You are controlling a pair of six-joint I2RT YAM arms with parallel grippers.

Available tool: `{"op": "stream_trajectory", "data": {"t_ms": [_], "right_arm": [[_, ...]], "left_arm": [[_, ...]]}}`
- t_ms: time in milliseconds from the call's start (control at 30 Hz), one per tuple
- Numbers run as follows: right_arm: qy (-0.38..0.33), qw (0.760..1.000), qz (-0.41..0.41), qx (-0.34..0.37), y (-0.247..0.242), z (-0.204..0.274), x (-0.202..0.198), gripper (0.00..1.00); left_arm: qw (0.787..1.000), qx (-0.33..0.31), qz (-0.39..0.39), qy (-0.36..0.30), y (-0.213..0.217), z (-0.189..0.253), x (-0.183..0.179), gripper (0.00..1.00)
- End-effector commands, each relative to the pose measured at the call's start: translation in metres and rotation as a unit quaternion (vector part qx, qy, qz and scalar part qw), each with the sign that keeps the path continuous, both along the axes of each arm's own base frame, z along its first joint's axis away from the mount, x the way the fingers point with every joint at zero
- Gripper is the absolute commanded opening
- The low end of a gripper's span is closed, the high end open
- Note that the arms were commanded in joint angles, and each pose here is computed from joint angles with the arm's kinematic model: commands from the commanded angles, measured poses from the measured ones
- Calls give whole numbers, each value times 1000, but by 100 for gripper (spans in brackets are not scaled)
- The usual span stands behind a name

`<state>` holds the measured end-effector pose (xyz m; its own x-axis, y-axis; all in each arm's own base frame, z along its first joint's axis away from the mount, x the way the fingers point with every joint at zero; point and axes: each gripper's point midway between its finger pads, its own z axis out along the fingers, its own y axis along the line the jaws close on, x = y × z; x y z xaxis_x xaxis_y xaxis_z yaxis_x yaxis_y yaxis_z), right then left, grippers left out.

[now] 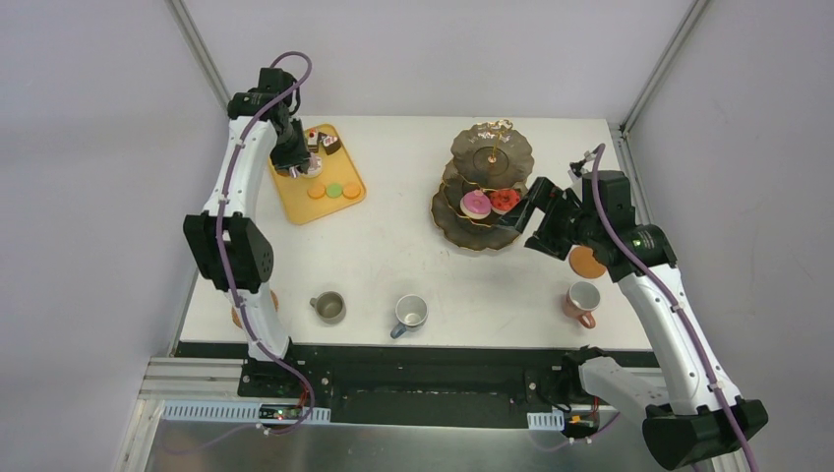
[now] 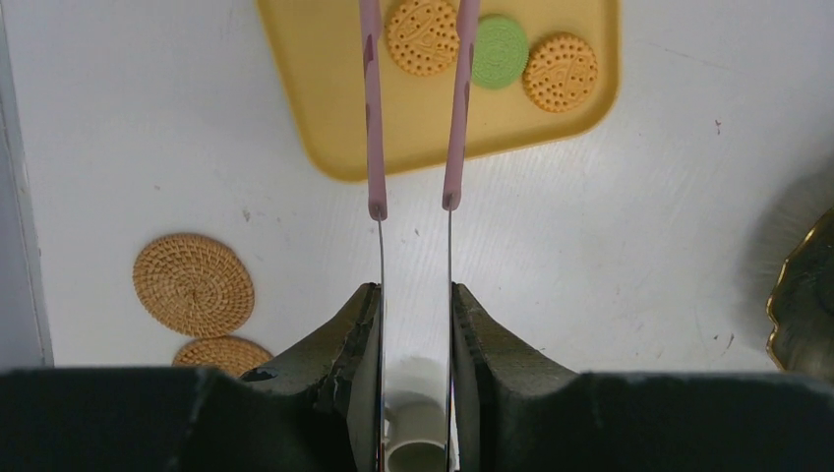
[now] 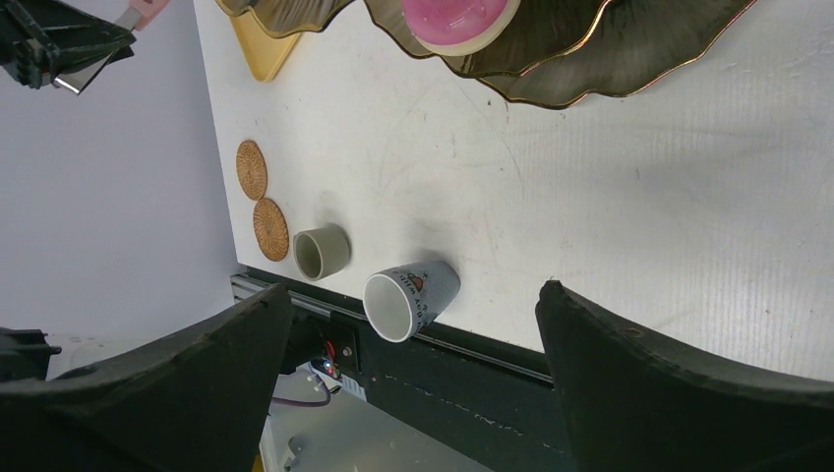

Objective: Serve the afternoon tea
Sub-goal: Pick up the desert from the tray.

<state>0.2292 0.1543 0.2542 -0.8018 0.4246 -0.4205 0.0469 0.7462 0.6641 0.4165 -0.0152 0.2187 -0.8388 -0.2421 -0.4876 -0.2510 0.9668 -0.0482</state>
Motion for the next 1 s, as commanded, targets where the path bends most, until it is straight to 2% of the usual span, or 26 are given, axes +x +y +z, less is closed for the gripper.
{"op": "stream_trajectory", "data": {"t_ms": [0,467,967], "right_arm": [[-21,1000,0,-5,-1,12,4,99],[-9,1000,-1,-9,0,7,9,99],[-3,1000,2,-11,1,5,11,99]], "left_arm": [[999,-9,-27,-20,2,7,21,28],[999,21,-30,-1,13,-16,42,36],[999,24,-18,13,22,-39,55,39]]}}
